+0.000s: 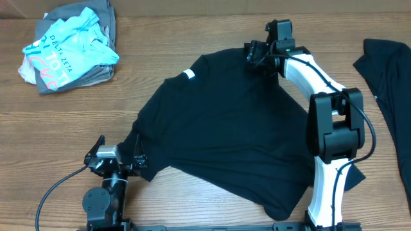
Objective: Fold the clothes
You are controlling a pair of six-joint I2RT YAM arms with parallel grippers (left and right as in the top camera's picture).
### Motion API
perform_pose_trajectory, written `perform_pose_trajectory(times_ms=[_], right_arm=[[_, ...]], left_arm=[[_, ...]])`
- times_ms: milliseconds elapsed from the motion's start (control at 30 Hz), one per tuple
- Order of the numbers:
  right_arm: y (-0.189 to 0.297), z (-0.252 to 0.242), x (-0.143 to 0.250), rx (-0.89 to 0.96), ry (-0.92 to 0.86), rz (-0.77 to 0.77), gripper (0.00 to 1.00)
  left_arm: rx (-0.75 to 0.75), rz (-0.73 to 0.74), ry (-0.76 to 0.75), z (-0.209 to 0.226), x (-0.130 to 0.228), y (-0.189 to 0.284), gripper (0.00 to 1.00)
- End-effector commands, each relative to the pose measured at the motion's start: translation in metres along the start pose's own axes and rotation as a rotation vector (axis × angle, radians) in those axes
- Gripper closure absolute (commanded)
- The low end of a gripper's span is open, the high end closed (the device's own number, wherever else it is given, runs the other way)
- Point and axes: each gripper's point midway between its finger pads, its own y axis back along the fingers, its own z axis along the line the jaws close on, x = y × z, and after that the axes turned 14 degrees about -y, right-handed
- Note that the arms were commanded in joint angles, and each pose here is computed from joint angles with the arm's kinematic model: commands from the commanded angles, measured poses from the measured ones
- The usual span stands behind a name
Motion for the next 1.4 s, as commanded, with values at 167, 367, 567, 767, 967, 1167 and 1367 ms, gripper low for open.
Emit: perform_pose_trajectory(times_ms=[167, 367, 567, 767, 967, 1167, 1367], right_arm=[[-0.017, -0.015, -0.001, 0.073, 0.138, -0.037, 0.3], [-0.019, -0.02, -0.003, 0.099, 0.116, -0.055, 0.55], [-0.018, -0.023, -0.008, 0.123, 0.078, -0.084, 0.72], [-0.017, -0.027, -0.013, 0.148, 0.023, -0.114, 0.93], [-0.017, -0.027, -0.011, 0.146, 0.03, -0.103, 0.93], [-0.018, -0.025, -0.003, 0.147, 0.124, -0.065, 0.12], [-0.017, -0.028, 0.001, 0.16, 0.18, -0.043, 0.18]], left_arm=[[0.0, -0.004, -0.027, -0.001, 0.0, 0.0, 0.0], [0.0, -0.004, -0.027, -0.001, 0.0, 0.0, 0.0], [0.0, -0.004, -0.027, -0.001, 0.0, 0.0, 0.0], [0.0, -0.004, -0.027, -0.001, 0.0, 0.0, 0.0], [0.0, -0.004, -0.027, -0.001, 0.0, 0.0, 0.0], [0.0, -0.004, -0.027, -0.001, 0.0, 0.0, 0.0], [0.0, -0.004, -0.027, -0.001, 0.0, 0.0, 0.0]])
